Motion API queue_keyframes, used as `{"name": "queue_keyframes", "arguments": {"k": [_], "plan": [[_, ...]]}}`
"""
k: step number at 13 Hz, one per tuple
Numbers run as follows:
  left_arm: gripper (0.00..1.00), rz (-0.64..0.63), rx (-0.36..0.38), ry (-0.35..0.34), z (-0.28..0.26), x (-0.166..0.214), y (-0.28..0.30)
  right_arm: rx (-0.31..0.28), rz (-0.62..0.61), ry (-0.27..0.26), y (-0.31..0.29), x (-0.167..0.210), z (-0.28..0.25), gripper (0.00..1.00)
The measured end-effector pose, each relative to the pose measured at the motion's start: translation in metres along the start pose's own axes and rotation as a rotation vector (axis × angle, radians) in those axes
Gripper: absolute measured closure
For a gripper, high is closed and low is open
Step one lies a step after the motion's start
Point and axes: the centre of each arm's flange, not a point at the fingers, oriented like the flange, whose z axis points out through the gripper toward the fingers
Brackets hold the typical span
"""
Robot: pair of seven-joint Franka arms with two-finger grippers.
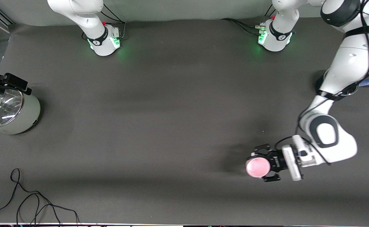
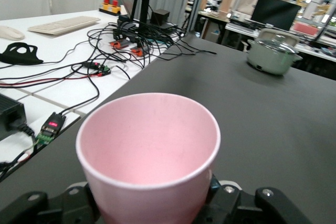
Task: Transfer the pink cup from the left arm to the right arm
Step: 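Lift the pink cup with the left gripper toward the table middle, then grasp the cup rim with the right gripper while the left gripper holds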
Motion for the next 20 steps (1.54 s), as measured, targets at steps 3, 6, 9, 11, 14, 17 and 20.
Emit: {"name": "queue_keyframes", "arguments": {"k": [3, 6, 9, 11, 14, 17, 20], "plan": [[0.33, -0.083, 0.12, 0.02, 0.064, 0.049, 0.045, 0.0, -0.001, 0.001, 0.0, 0.0, -0.001, 0.0], [0.33, -0.153, 0.231, 0.063, 0.13, 0.102, 0.112, 0.0, -0.002, 0.002, -0.001, 0.0, -0.001, 0.0], [0.33, -0.202, 0.321, 0.119, 0.188, 0.14, 0.192, 0.0, -0.003, 0.004, -0.001, 0.0, -0.002, 0.0], [0.33, -0.212, 0.345, 0.149, 0.225, 0.156, 0.253, 0.0, -0.004, 0.005, -0.002, 0.0, -0.002, 0.0], [0.33, -0.166, 0.369, 0.165, 0.267, 0.164, 0.324, 0.0, -0.005, 0.005, -0.003, 0.0, -0.002, 0.0], [0.33, -0.086, 0.387, 0.187, 0.301, 0.171, 0.388, 0.001, -0.02, 0.01, -0.011, 0.0, -0.004, 0.0], [0.33, 0.012, 0.404, 0.19, 0.316, 0.174, 0.424, 0.003, -0.07, 0.026, -0.044, -0.002, -0.009, 0.0]]}}
